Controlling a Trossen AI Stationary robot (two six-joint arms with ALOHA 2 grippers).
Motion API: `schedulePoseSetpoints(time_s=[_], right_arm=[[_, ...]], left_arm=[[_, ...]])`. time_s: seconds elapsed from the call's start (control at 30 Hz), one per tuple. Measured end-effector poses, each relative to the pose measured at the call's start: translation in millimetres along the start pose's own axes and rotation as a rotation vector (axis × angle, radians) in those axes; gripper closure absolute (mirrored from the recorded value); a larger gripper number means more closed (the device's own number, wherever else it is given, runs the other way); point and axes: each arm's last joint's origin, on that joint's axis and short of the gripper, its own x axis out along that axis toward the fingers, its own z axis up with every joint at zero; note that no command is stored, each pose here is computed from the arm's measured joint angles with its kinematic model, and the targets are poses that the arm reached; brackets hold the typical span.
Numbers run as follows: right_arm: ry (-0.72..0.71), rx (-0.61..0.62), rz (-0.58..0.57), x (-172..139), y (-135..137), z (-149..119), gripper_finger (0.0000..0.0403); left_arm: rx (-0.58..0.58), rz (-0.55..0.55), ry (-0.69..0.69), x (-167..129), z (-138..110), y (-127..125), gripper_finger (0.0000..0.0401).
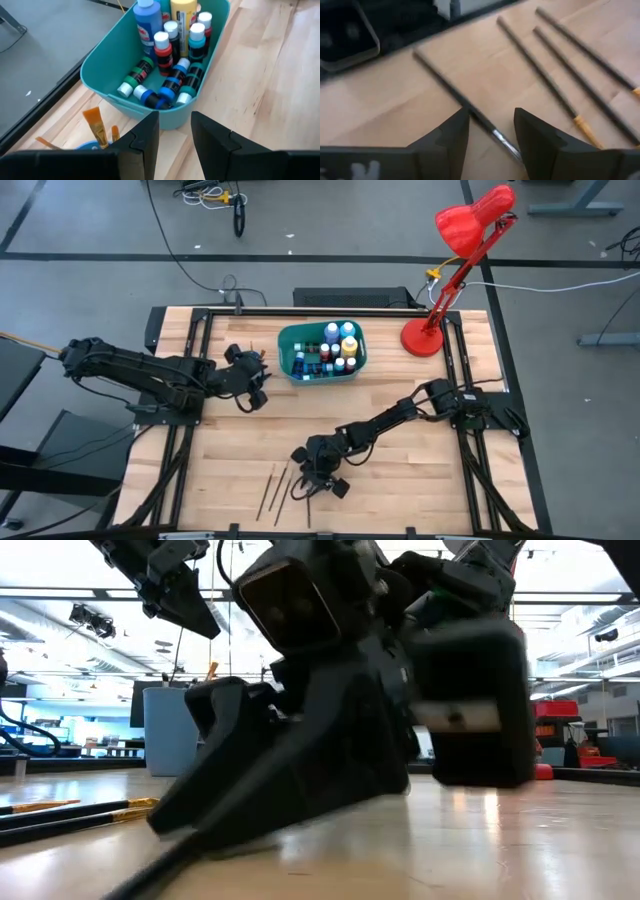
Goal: Pick & Place Paint Supplies
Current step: Put the silver paint brush into the blue cup
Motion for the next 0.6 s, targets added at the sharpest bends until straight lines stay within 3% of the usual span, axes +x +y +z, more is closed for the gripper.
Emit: schedulePoseSetpoints(time_s=[0.37, 0.6], right_arm=[[0.094, -0.086, -0.032, -1.5, 1.1, -4.1, 0.0252], [0.096, -0.072, -0.008, -1.2, 2.4, -6.3, 0.0321]], left_arm=[[-0.007, -0.006, -0.012, -0.1, 1.4, -0.5, 0.0278], [-0.007, -0.006, -0.012, -0.1, 1.4, -0.6, 0.0278]])
